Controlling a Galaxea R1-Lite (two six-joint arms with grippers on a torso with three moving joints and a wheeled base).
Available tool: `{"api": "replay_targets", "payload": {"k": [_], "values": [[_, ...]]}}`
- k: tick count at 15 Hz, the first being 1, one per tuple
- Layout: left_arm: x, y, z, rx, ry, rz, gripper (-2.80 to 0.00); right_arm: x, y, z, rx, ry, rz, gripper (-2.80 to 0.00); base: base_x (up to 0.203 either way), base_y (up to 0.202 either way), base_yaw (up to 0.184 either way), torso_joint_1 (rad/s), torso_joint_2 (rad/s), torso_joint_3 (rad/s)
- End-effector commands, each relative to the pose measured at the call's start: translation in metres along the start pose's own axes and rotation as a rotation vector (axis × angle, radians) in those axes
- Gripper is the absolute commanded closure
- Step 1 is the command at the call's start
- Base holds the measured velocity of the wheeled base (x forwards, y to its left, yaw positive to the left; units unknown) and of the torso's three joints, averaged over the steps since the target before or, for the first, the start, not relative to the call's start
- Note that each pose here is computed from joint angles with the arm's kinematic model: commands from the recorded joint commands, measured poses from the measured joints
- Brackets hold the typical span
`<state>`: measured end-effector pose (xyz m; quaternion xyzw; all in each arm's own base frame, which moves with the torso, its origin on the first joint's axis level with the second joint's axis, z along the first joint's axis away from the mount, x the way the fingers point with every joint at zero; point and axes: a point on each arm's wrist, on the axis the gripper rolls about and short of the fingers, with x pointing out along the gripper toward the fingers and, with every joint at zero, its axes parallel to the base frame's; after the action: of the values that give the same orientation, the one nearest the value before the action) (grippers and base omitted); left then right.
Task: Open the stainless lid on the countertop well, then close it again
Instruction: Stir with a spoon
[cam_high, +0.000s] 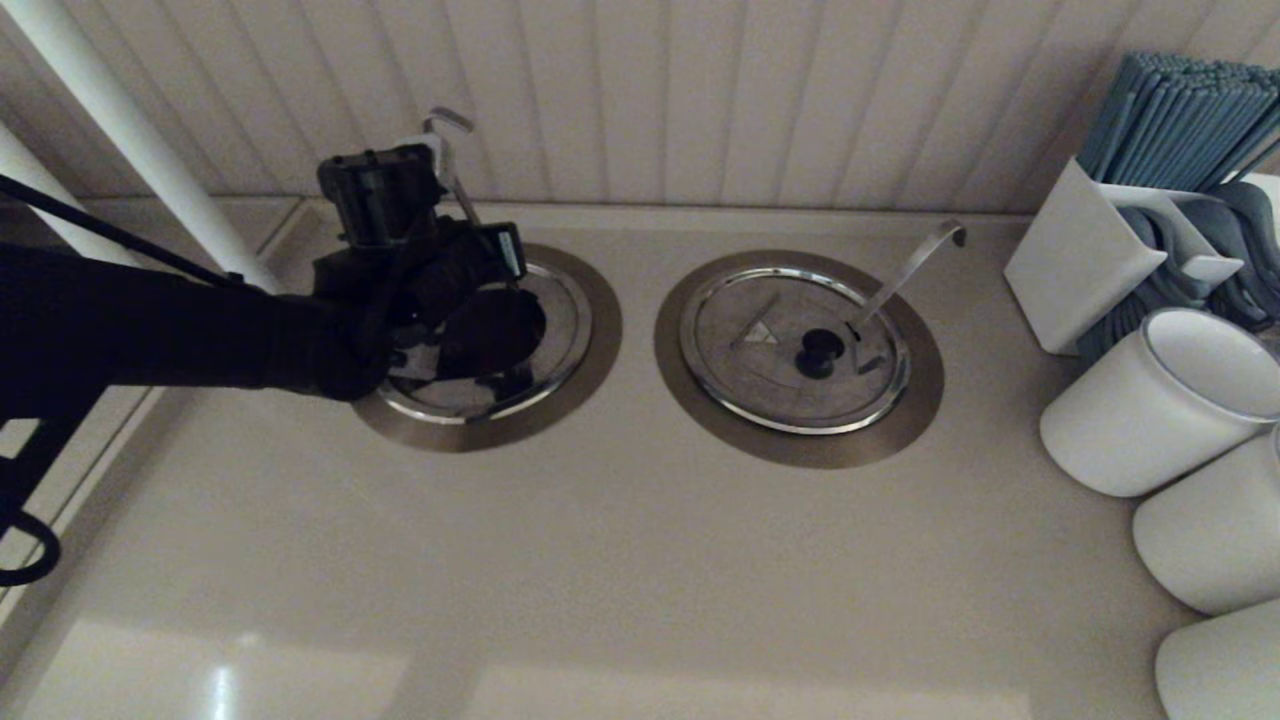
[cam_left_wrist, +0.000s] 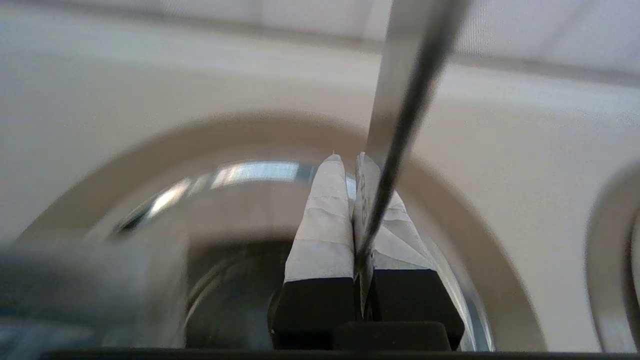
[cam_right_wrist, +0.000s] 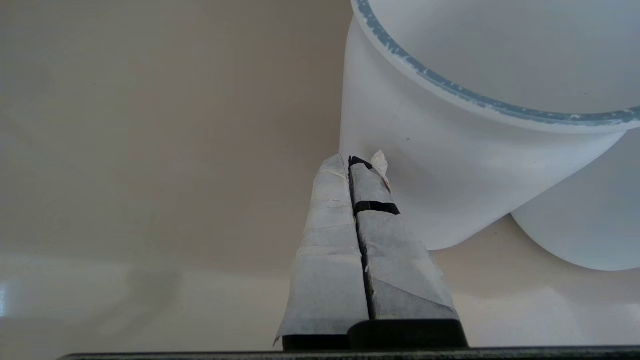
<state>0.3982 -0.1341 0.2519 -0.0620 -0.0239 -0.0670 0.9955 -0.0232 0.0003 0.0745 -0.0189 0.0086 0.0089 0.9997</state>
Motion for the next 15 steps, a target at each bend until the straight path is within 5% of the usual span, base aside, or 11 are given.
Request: {"api": "replay_targets", "payload": {"k": [1,12,15], "values": [[-0.028,0.003,0.021,-0.004,-0.026,-0.008,0.0,0.0,0.0,0.0,0.0,0.001,0.001,0.0,0.0,0.0,0.0,0.0,0.0,0.0],[-0.03,-0.03,0.004,-0.003,0.018,-0.101,0.0,0.0,0.0,0.0,0.0,0.001,0.001,0.0,0.0,0.0,0.0,0.0,0.0,0.0],[-0.022,-0.031,0.002,-0.015,-0.053,-0.086,0.0,0.0,0.0,0.0,0.0,0.001,0.001,0.0,0.0,0.0,0.0,0.0,0.0,0.0]]}}
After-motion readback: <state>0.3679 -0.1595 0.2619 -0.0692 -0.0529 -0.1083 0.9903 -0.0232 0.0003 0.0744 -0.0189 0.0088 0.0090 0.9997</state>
